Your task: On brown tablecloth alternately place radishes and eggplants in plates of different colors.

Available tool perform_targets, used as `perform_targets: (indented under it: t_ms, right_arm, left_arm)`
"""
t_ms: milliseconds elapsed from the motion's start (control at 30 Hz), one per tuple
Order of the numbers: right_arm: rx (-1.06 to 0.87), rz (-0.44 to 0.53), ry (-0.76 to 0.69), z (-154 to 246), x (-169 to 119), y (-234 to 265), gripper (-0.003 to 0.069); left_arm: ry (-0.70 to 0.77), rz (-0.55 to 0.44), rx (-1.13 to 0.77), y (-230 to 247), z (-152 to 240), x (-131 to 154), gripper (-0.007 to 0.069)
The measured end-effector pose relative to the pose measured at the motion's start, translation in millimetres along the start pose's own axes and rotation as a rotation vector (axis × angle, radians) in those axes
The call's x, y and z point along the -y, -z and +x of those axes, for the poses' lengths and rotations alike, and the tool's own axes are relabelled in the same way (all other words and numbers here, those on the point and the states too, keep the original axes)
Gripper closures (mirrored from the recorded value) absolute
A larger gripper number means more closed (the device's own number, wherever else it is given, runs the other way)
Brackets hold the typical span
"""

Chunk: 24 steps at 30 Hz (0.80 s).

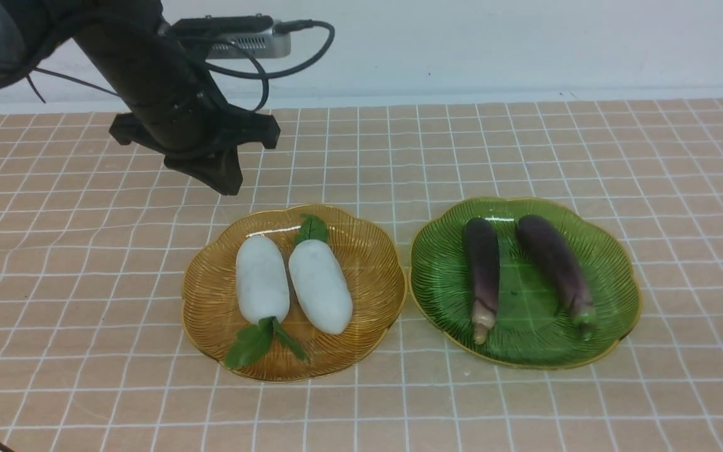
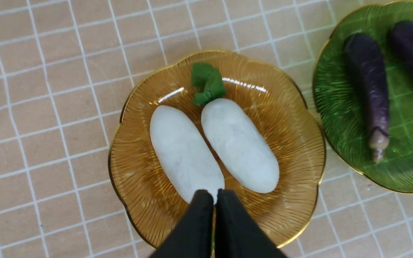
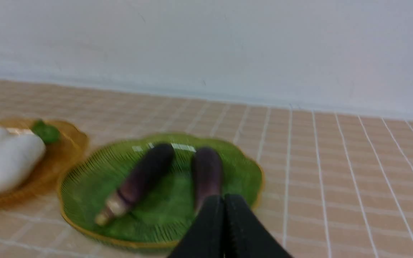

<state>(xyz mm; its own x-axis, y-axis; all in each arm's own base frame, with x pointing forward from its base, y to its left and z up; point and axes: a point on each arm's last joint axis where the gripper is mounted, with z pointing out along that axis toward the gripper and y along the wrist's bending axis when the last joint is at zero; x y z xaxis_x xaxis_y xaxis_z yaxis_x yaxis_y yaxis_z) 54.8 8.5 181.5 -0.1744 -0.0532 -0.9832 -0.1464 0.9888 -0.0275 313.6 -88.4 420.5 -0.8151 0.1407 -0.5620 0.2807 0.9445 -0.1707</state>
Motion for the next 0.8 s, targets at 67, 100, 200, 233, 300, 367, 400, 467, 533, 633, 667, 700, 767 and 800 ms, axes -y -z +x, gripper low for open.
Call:
perform_targets:
  t_ms: [67, 100, 200, 233, 300, 367, 400, 467, 533, 633, 667, 700, 767, 800]
  right_arm:
    - [-0.016, 0.0, 0.0, 1, 0, 0, 0.0674]
    - [-0.032, -0.002, 0.0, 3, 0, 0, 0.0674]
    - [-0.04, -0.002, -0.001, 3, 0, 0, 0.0674]
    - [-0.04, -0.002, -0.001, 3, 0, 0, 0.0674]
    - [-0.04, -0.002, -0.001, 3, 0, 0, 0.0674]
    - [-0.04, 0.0, -0.001, 3, 0, 0, 0.0674]
    - [-0.04, 0.0, -0.001, 3, 0, 0, 0.0674]
    - [-0.04, 0.002, -0.001, 3, 0, 0, 0.0674]
    - [-0.04, 0.009, -0.003, 3, 0, 0, 0.0674]
    - [-0.041, 0.035, -0.008, 3, 2, 0, 0.0674]
    - [-0.042, 0.052, -0.011, 3, 3, 0, 0.0674]
    - [-0.042, 0.066, -0.014, 3, 4, 0, 0.0674]
    - [-0.043, 0.1, -0.021, 4, 5, 0, 0.0674]
    - [-0.043, 0.111, -0.024, 4, 6, 0, 0.0674]
  left_arm:
    - [-0.006, 0.003, 0.007, 17, 17, 3, 0.0629]
    - [-0.015, 0.003, 0.012, 27, 27, 4, 0.0629]
    - [-0.047, -0.015, 0.021, 49, 59, 5, 0.0629]
    - [-0.055, -0.023, 0.026, 56, 70, 5, 0.0629]
    - [-0.064, -0.037, 0.039, 68, 88, 5, 0.0629]
    - [-0.068, -0.045, 0.047, 78, 112, 5, 0.0629]
    - [-0.07, -0.046, 0.054, 83, 122, 5, 0.0629]
    - [-0.071, -0.045, 0.064, 89, 142, 5, 0.0629]
    - [-0.073, -0.04, 0.085, 96, 161, 6, 0.0629]
    - [-0.062, -0.023, 0.135, 99, 195, 6, 0.0629]
    - [-0.055, -0.014, 0.165, 99, 207, 6, 0.0629]
    - [-0.049, -0.006, 0.18, 96, 216, 6, 0.0629]
    - [-0.048, 0.0, 0.235, 95, 230, 6, 0.0629]
    - [-0.045, 0.002, 0.243, 92, 236, 5, 0.0629]
